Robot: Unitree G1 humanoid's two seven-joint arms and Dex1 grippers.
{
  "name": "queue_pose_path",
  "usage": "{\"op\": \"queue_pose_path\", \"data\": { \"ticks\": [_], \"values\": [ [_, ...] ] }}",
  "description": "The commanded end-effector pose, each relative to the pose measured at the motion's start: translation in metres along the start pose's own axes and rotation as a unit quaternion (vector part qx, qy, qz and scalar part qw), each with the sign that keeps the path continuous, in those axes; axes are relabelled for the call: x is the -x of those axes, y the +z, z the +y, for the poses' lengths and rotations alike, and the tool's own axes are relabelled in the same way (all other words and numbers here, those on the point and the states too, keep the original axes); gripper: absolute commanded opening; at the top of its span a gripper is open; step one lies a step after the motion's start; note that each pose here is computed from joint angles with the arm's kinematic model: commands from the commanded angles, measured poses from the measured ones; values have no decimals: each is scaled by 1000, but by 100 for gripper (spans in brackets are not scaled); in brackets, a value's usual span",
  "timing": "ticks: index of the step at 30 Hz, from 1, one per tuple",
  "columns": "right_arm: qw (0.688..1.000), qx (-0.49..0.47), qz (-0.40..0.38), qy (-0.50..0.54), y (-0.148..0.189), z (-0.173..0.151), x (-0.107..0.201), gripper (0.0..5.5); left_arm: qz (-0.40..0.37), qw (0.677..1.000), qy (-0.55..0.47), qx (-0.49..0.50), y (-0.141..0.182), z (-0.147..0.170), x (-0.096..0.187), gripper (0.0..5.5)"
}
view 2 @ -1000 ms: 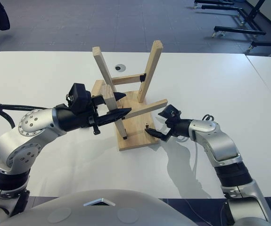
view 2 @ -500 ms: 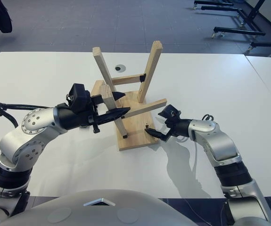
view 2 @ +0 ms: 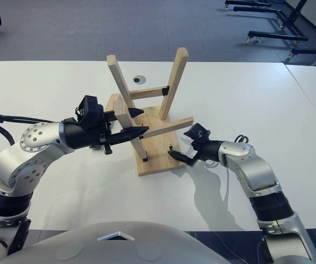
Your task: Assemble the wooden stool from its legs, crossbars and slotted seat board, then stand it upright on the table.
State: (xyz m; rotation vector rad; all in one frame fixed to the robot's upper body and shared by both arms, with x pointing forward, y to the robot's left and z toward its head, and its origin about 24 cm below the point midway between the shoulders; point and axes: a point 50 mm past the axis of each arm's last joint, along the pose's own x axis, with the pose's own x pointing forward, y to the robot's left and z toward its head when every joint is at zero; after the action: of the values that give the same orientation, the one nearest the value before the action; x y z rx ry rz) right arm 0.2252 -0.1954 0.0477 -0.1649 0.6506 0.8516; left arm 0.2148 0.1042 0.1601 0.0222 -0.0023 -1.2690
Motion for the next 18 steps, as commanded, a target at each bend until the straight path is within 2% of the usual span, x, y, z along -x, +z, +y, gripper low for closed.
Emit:
{"op": "queue_pose_path", "data": {
  "ticks": [1, 18],
  "values": [
    [997, -37, 61, 4, -29, 7, -5, 540, 26, 999, 26, -16, 2, 9, 6, 205],
    [998, -37, 57, -1, -28, 5, -7, 540, 30, 999, 13, 15, 5, 16, 14, 205]
  ]
}}
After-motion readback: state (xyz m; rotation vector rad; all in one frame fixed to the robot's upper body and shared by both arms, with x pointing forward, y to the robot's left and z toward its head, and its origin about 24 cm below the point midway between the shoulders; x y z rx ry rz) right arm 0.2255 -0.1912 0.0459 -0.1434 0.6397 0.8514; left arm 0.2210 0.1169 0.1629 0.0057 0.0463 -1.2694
